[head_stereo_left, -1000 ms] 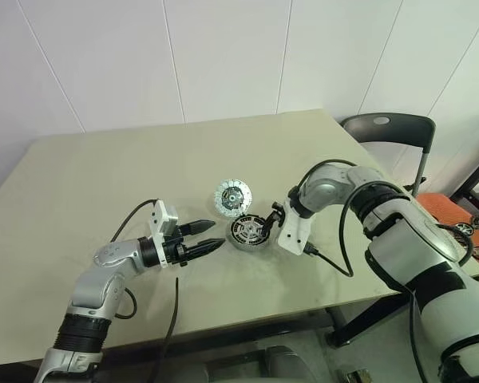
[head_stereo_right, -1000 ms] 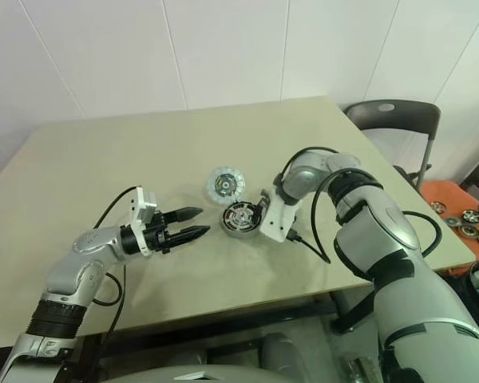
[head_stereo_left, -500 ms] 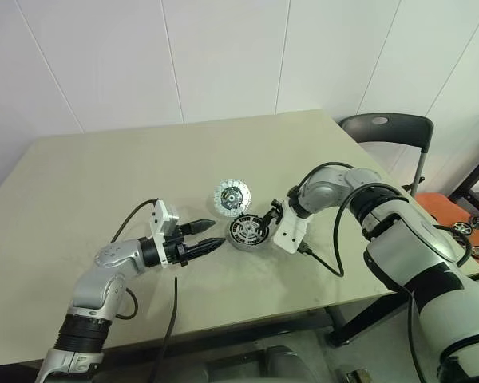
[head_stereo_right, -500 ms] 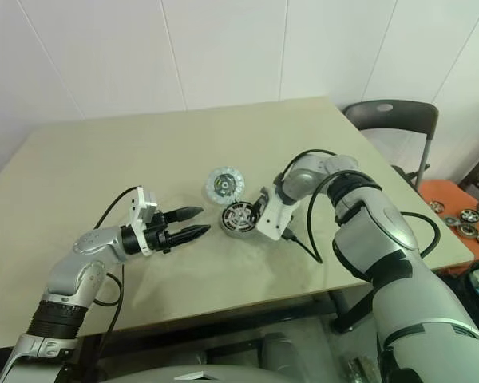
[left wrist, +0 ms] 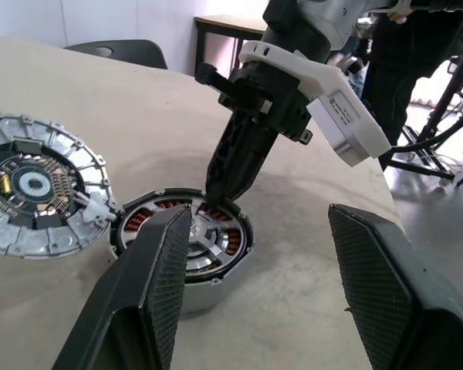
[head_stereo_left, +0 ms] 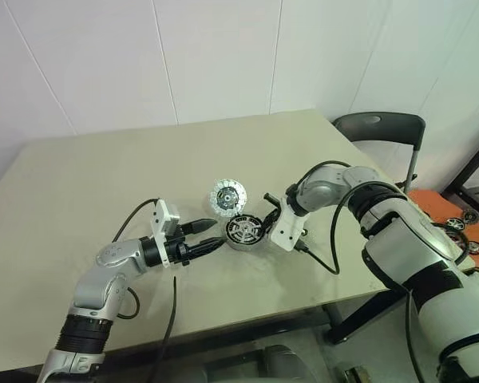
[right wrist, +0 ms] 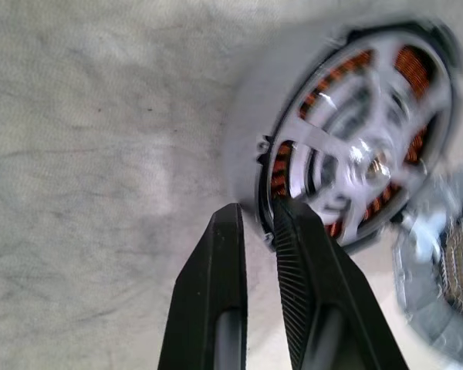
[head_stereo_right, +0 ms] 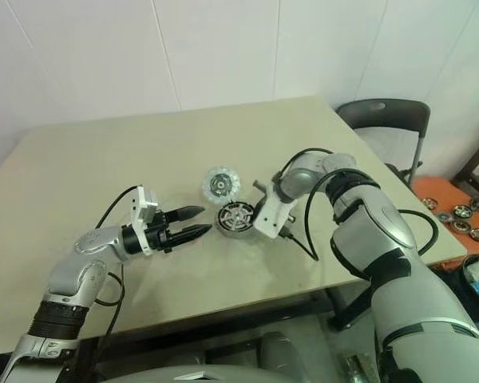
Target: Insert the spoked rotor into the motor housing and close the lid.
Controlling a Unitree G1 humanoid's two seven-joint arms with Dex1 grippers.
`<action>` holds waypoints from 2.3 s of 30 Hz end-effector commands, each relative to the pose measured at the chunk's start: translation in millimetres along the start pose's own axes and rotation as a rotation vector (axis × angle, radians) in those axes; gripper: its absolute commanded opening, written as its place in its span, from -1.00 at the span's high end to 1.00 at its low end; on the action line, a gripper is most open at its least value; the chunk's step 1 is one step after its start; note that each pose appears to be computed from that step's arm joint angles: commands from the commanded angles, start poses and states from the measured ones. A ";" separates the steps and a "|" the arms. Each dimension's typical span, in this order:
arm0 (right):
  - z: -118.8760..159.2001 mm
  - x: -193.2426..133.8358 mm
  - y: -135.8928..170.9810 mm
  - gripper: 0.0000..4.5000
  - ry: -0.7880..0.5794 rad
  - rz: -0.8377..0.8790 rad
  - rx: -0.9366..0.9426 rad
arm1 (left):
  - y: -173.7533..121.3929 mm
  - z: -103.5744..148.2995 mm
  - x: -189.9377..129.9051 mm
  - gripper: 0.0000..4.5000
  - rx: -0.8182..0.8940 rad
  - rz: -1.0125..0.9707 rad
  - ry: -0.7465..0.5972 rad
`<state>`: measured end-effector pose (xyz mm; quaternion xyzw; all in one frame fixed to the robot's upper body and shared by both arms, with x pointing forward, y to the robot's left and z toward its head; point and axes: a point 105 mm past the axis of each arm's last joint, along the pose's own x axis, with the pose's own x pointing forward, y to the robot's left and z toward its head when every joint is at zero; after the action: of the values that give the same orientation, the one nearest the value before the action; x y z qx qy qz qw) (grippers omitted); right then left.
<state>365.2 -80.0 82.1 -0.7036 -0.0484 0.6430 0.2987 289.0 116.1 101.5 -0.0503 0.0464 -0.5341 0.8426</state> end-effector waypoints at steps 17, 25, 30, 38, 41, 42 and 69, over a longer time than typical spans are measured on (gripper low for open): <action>21.7 -16.2 -38.3 0.69 -0.122 -0.046 -0.042 | 2.9 12.6 4.5 -0.34 0.034 -0.005 -0.041; 19.6 -15.9 -33.0 0.95 -0.113 -0.022 -0.028 | 4.5 13.0 4.9 -0.34 0.036 -0.003 -0.043; 17.3 -17.1 -31.7 0.95 -0.098 -0.016 -0.031 | 4.9 12.8 5.1 -0.34 0.035 -0.002 -0.042; -2.1 -39.9 -16.9 0.95 -0.020 0.076 0.023 | 4.9 11.8 8.5 -0.34 0.033 -0.012 -0.043; -11.9 -55.5 -6.0 0.95 0.013 0.133 0.084 | 4.8 11.1 11.7 -0.34 0.031 -0.022 -0.045; -15.1 -60.3 -2.1 0.95 0.025 0.149 0.106 | 4.9 10.8 13.0 -0.34 0.030 -0.026 -0.046; -5.5 -36.7 12.2 0.95 -0.131 0.251 0.688 | 4.4 6.0 16.0 -0.34 0.014 -0.015 -0.050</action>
<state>356.7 -115.2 99.2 -0.5150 0.2452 0.7028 0.4251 299.5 102.8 93.0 -0.0685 0.0447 -0.5401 0.8376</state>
